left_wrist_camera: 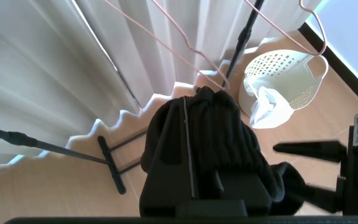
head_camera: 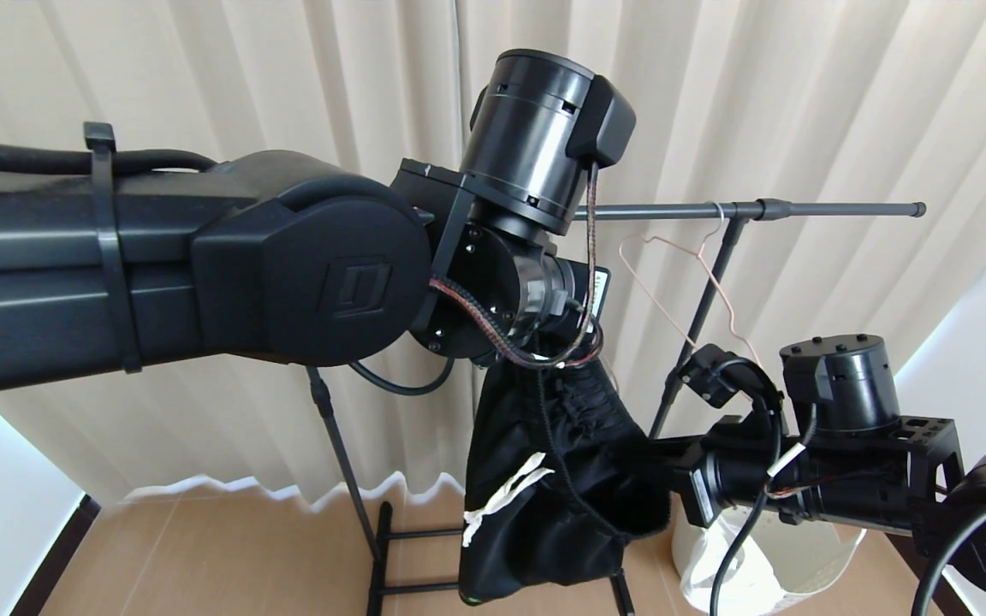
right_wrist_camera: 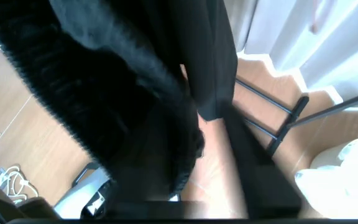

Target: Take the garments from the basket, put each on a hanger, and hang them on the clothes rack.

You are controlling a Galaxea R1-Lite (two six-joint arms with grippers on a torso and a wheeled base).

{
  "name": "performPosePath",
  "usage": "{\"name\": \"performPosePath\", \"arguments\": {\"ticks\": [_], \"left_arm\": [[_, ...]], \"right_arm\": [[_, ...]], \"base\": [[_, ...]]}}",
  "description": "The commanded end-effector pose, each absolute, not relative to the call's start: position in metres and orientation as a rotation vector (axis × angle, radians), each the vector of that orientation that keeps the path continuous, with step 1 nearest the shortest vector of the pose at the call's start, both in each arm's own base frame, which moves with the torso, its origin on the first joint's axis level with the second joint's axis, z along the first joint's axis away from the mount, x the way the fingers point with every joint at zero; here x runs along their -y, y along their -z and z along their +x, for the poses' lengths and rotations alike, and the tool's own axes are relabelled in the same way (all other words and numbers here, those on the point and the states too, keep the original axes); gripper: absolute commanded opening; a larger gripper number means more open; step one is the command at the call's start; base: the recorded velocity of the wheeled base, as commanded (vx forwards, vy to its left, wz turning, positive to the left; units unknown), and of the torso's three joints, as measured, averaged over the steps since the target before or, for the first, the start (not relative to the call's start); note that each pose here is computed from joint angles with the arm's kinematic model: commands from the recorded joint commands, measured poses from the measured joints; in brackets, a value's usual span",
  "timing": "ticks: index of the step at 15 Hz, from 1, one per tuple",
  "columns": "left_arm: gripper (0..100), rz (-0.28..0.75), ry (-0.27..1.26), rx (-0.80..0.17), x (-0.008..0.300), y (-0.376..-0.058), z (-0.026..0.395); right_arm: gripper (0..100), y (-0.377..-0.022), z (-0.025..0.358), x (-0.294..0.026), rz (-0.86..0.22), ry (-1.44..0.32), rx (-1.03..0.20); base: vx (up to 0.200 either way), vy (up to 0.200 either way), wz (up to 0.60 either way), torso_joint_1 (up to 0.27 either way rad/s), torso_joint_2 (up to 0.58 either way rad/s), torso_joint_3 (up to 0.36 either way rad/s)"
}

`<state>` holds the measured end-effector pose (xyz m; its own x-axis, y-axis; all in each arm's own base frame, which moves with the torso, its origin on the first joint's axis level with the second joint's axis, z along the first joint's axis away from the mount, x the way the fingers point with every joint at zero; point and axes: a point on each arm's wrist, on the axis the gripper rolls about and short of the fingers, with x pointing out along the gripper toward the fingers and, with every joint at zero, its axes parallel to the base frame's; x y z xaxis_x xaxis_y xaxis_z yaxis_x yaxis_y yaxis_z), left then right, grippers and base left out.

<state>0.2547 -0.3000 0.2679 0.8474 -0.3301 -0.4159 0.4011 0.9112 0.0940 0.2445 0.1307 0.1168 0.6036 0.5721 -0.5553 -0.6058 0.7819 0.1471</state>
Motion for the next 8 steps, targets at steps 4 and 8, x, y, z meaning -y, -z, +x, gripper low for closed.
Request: {"name": "performPosePath", "arguments": {"ticks": [4, 8], "left_arm": [[0, 0.177, 0.384, -0.405, 0.299, -0.269, 0.254], [0, 0.263, 0.356, -0.538, 0.288, -0.252, 0.25]], "right_arm": [[0, -0.115, 0.255, -0.125, -0.052, -0.61, -0.584], [0, -0.136, 0.269, -0.088, -0.007, -0.475, -0.503]], "base": [[0.0, 0.0, 0.0, 0.0, 0.0, 0.0], [0.0, 0.0, 0.0, 0.0, 0.0, 0.0]]}}
